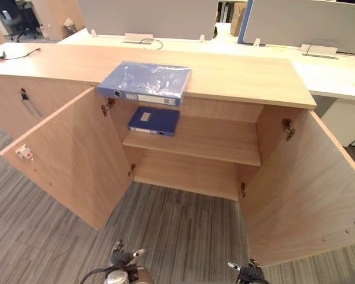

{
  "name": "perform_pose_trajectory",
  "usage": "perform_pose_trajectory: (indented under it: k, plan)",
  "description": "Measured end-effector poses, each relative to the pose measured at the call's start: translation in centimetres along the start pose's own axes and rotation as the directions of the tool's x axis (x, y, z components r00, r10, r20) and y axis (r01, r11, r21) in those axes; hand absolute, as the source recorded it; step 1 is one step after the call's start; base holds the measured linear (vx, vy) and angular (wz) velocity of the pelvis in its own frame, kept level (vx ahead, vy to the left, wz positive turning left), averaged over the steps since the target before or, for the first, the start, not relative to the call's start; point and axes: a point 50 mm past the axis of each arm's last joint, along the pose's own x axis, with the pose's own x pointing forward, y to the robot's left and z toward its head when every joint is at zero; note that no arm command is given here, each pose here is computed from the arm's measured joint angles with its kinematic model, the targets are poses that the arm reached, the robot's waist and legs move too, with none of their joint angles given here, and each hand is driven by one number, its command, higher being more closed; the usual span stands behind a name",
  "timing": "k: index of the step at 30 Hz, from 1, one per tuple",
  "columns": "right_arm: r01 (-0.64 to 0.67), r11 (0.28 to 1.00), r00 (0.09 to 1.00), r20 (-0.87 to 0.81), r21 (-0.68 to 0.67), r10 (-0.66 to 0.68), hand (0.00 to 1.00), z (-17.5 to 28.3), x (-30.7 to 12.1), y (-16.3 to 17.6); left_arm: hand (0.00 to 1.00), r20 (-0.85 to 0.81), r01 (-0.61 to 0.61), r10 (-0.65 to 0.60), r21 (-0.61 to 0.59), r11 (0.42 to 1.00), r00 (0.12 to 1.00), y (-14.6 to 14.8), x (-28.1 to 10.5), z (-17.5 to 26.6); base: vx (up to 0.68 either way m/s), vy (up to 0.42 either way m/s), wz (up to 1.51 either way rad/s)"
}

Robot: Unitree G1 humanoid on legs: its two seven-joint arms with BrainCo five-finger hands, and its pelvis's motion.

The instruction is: Walk over to the cabinet, pick up the folder, carry it to the office cabinet, place the folder inside the office cabinet, then close the office cabinet door

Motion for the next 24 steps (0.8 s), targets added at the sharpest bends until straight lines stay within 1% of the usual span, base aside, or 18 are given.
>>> perform_pose_trajectory:
  k: [2,4,5,9,10,13,18,21,22,24]
  plan:
    - [0.011,1.0,1.0,0.003,-0.001,-0.011,0.0,0.1,0.1,-0.5,0.0,-0.003,-0.008,0.007,-0.027,1.0,1.0,0.2,-0.1,-0.2,0.3,0.345,-0.13]
    - [-0.014,1.0,1.0,-0.02,0.011,0.014,0.0,-0.5,-0.2,0.5,0.0,0.008,-0.036,0.037,-0.049,0.998,0.999,1.1,0.3,0.3,0.26,0.283,0.16]
    - [-0.023,1.0,1.0,-0.013,0.019,0.023,0.0,-0.3,-0.2,0.9,0.0,0.003,-0.056,0.057,-0.086,0.995,0.998,1.5,0.3,0.3,0.25,0.252,0.38]
    - [-0.021,0.999,1.0,-0.015,0.035,0.021,0.0,-0.3,-0.2,1.0,0.0,-0.099,-0.14,0.125,-0.167,0.976,0.987,2.9,-0.1,-1.9,0.07,0.105,0.25]
    - [-0.023,0.999,1.0,-0.011,0.036,0.024,0.0,-0.1,-0.2,1.1,0.0,-0.127,-0.178,0.153,-0.219,0.959,0.98,3.4,-0.4,-2.5,0.07,0.069,-0.1]
    - [-0.008,0.999,0.999,-0.033,0.052,0.009,0.0,-0.5,-0.1,0.5,0.0,-0.174,-0.225,0.182,-0.27,0.936,0.968,3.7,-0.7,-3.5,0.04,0.071,-0.3]
    - [0.054,0.998,0.995,-0.084,0.036,-0.051,0.0,-1.9,0.1,-2.5,0.0,-0.222,-0.218,0.164,-0.246,0.944,0.961,3.1,-1.1,-4.7,0.08,0.192,-0.57]
    - [0.067,0.996,0.996,-0.068,0.053,-0.063,0.0,-1.6,0.1,-3.2,0.0,-0.218,-0.179,0.137,-0.188,0.966,0.966,2.6,-1.1,-4.8,0.12,0.221,-0.25]
    - [0.071,0.996,0.996,-0.058,0.053,-0.068,0.0,-1.6,0.0,-3.4,0.0,-0.207,-0.151,0.12,-0.144,0.978,0.971,2.4,-1.0,-4.7,0.14,0.152,0.12]
    - [0.064,0.997,0.998,-0.032,0.049,-0.063,0.0,-1.1,0.0,-3.3,0.0,-0.194,-0.119,0.098,-0.099,0.988,0.976,2.0,-1.0,-4.5,0.15,0.085,0.05]
